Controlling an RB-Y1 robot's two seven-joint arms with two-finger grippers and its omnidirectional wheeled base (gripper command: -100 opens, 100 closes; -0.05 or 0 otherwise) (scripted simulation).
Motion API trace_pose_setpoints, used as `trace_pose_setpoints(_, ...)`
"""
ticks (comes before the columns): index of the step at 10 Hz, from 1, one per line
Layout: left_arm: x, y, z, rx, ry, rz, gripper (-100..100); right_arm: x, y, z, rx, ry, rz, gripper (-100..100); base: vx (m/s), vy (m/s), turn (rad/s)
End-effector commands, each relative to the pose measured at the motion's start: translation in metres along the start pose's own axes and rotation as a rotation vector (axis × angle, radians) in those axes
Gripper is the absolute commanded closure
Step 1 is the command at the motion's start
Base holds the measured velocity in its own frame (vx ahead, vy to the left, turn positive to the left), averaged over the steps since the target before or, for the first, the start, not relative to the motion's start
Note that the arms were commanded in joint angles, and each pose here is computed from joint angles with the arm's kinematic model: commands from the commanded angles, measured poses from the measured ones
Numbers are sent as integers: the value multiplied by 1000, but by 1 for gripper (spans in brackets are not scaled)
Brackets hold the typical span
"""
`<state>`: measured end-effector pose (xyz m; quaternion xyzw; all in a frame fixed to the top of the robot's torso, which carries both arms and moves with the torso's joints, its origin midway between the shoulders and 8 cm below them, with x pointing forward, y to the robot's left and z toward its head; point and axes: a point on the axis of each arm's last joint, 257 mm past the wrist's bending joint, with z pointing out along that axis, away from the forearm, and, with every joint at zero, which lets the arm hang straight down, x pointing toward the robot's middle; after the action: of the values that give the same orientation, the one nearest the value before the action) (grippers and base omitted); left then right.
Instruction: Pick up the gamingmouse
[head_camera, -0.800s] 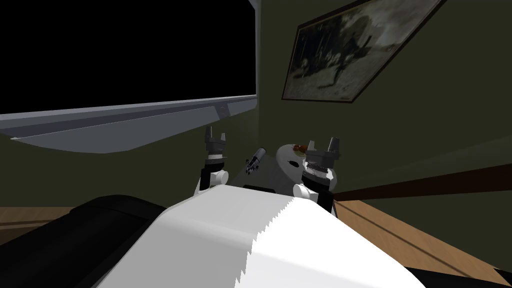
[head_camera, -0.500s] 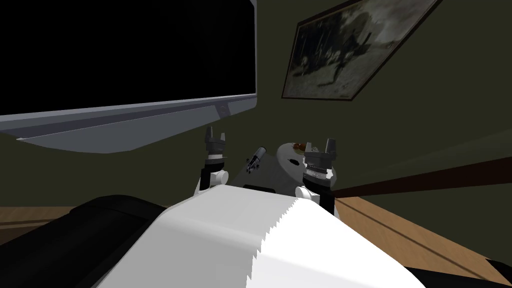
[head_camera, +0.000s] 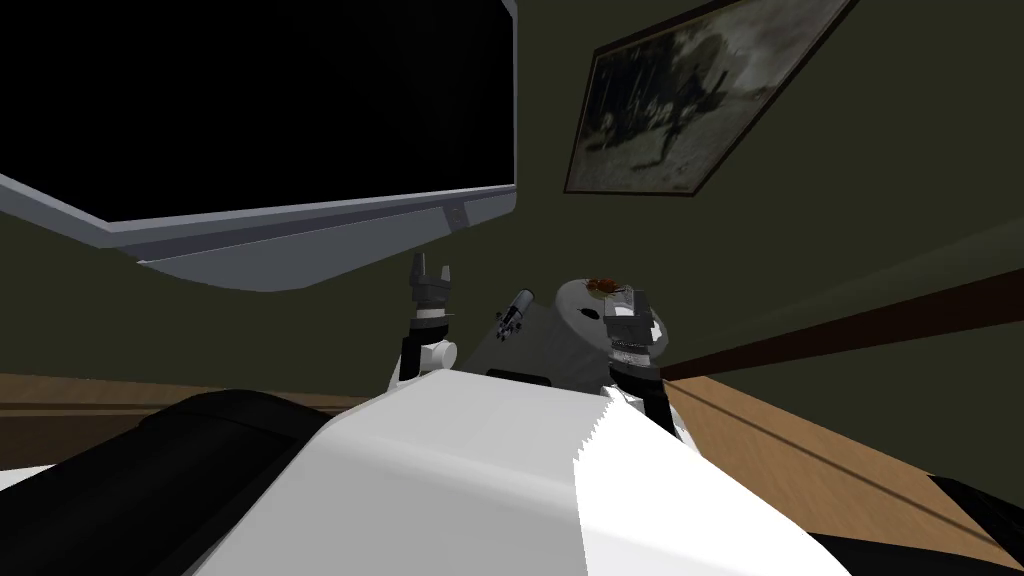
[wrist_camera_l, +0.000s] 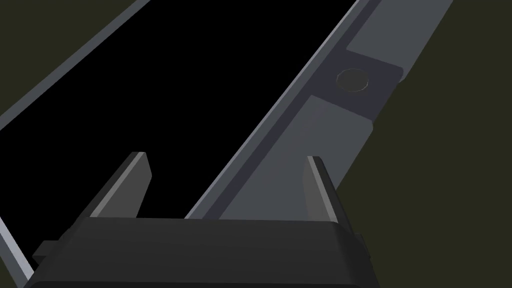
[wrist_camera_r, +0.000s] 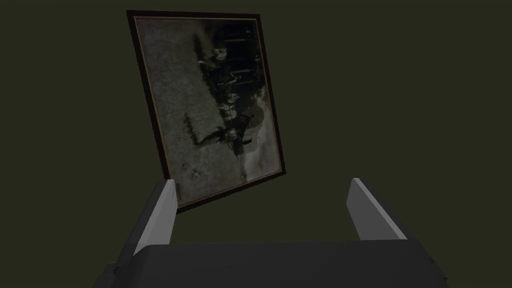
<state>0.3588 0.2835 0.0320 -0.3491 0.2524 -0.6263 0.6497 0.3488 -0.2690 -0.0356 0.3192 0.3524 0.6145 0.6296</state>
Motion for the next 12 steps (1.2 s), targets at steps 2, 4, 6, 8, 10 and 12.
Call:
trace_pose_setpoints(2,0,0,0,0,0,0,0,-7,-36,-27,111,62,-72,-100,-173,146,-11)
trace_pose_setpoints(4,0,0,0,0,0,0,0,-17,-69,-55,218,114,-145,-100,-134,145,28)
trace_pose_setpoints(6,0,0,0,0,0,0,0,-29,-99,-86,324,175,-228,-100,-98,118,91)
trace_pose_setpoints(8,0,0,0,0,0,0,0,-41,-121,-111,403,209,-277,-100,-37,71,44)
trace_pose_setpoints(10,0,0,0,0,0,0,0,-51,-137,-133,469,247,-326,-100,-18,49,58)
trace_pose_setpoints(12,0,0,0,0,0,0,0,-63,-154,-160,544,288,-377,-100,-8,65,120)
